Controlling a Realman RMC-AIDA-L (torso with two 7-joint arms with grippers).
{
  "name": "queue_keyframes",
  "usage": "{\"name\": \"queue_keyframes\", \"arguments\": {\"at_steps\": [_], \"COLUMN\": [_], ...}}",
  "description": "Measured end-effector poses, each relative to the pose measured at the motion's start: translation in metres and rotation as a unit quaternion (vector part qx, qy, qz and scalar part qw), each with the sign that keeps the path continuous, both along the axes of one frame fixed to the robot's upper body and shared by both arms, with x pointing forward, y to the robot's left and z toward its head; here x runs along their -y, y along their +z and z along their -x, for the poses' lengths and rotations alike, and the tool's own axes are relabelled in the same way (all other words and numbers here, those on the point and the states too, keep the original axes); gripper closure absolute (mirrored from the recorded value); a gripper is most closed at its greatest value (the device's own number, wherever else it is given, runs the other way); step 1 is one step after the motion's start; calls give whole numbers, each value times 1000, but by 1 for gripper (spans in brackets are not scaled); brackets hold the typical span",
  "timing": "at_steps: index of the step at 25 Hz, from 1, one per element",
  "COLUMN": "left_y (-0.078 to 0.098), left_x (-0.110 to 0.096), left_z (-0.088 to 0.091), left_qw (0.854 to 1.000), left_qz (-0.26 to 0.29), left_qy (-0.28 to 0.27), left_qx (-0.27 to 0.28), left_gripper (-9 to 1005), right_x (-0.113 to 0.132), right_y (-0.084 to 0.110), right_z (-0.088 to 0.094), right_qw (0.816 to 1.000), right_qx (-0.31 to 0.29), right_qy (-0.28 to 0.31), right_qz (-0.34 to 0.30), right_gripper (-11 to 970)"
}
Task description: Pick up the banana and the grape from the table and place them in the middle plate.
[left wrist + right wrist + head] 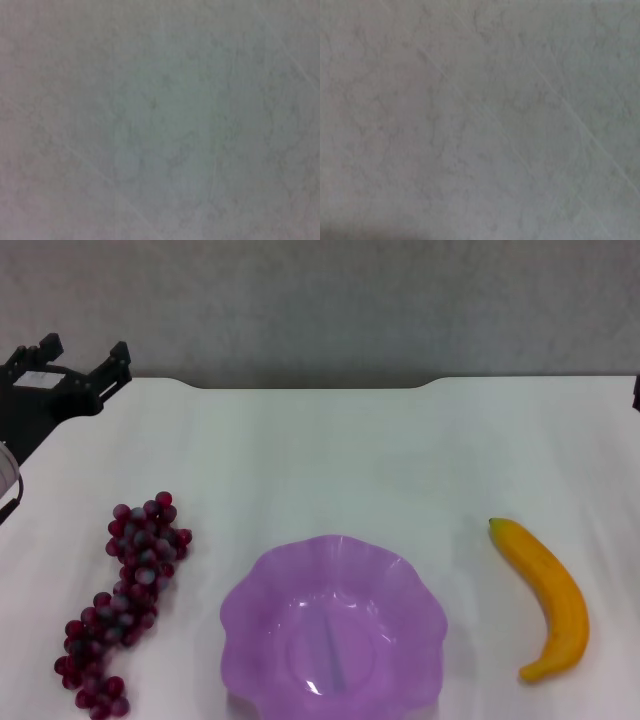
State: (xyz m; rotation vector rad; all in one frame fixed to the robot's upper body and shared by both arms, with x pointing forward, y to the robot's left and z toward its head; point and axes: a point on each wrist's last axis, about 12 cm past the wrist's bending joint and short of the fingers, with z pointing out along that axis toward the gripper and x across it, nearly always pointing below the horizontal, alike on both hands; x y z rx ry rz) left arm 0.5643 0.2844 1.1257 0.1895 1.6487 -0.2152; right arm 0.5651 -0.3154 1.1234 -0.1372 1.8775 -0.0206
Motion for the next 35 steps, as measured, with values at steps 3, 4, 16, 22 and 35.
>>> {"name": "queue_keyframes", "arguments": {"at_steps": [3, 4, 16, 22, 35], "left_y": [0, 0, 4, 5, 9], "left_x": [0, 0, 2, -2, -5], "left_z": [0, 0, 7, 10, 11], "left_qw": [1000, 1000, 1000, 1000, 1000], "left_qz": [0, 0, -5, -8, -8], "left_qy": [0, 0, -3, 4, 9], "left_qx": [0, 0, 6, 9, 14], "left_gripper": [150, 150, 153, 154, 157], "right_x": [0, 0, -1, 9, 18], "right_y": [0, 0, 2, 15, -4], "right_z": [0, 0, 3, 7, -9], "right_qw": [1000, 1000, 1000, 995, 975], "right_qx": [0, 0, -16, -82, -218], "right_qy": [0, 0, 9, 16, 1], "right_qz": [0, 0, -7, -51, -46], "right_gripper": [307, 308, 309, 310, 312]}}
